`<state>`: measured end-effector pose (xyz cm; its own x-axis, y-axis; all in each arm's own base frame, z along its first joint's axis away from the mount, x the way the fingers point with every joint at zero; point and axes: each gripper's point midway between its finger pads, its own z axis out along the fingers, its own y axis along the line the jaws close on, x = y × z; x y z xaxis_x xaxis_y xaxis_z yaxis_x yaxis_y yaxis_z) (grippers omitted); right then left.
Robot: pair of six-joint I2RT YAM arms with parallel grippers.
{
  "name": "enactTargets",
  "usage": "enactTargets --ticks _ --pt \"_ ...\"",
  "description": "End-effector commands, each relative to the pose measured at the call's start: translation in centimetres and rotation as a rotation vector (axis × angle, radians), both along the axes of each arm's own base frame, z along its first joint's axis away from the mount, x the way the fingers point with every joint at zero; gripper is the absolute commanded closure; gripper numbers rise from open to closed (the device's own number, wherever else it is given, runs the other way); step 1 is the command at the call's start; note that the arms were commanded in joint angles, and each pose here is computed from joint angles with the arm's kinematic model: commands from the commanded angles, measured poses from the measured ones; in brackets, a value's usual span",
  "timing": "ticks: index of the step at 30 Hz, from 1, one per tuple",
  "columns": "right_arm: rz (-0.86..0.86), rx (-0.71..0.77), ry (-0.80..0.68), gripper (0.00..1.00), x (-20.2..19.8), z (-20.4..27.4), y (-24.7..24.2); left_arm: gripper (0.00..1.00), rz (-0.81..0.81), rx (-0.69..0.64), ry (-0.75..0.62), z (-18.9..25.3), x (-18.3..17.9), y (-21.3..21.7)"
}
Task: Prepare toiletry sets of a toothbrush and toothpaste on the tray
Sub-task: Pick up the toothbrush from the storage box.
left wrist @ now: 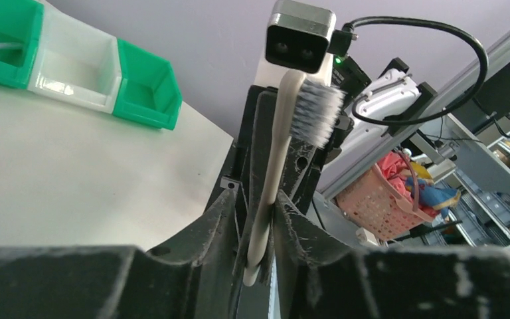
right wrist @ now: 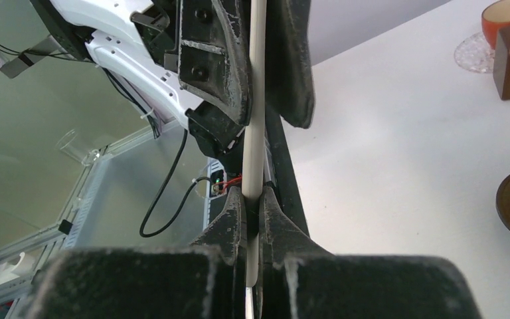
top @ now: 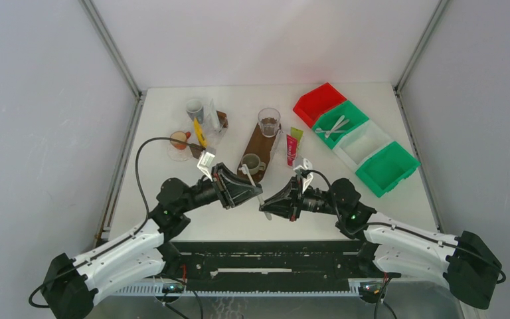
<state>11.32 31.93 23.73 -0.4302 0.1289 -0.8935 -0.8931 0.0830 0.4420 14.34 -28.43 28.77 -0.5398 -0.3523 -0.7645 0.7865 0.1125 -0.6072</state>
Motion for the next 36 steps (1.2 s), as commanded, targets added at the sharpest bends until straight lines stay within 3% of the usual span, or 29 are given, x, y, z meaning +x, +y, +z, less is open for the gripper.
enactTargets --ticks 1,4,7,12,14,17,18,22,25,28,36 --pt "0.017 0.039 -0.067 1.0 -0.2 1.8 -0.2 0.72 -0.051 -0.019 -0.09 3.2 -1.0 0.1" --pt "0.03 0.035 -0.065 1.0 -0.3 1.6 -0.1 0.78 -0.054 -0.011 -0.099 3.4 -1.0 0.1" --pt "0.043 0.031 -0.061 1.0 -0.3 1.4 0.0 0.66 -0.052 -0.008 -0.106 3.7 -0.9 0.0" --pt "0.05 0.026 -0.058 1.0 -0.4 1.2 0.0 0.66 -0.035 -0.006 -0.118 4.1 -0.5 0.3" --pt "0.048 0.026 -0.059 1.0 -0.3 1.2 -0.2 0.76 -0.039 -0.006 -0.126 4.2 -0.6 0.4" --pt "0.044 0.024 -0.06 1.0 -0.2 1.3 -0.3 0.99 -0.038 -0.001 -0.131 4.1 -0.5 0.5" --pt "0.043 0.022 -0.061 0.96 -0.2 1.2 -0.4 1.0 -0.034 0.002 -0.132 4.0 -0.5 0.5" --pt "-0.01 0.003 -0.066 0.53 0.6 1.0 -0.9 1.0 0.047 0.016 -0.136 3.8 0.7 1.4" --pt "-0.083 -0.019 -0.089 0.34 1.7 1.0 -2.0 1.0 0.173 0.04 -0.152 3.9 2.6 2.9" --pt "-0.165 -0.04 -0.107 0.29 2.9 1.0 -3.5 1.0 0.316 0.063 -0.165 3.9 4.6 4.8" --pt "-0.364 -0.011 -0.104 0.29 5.9 0.4 -7.6 1.0 0.581 0.074 -0.246 5.0 8.5 8.5"
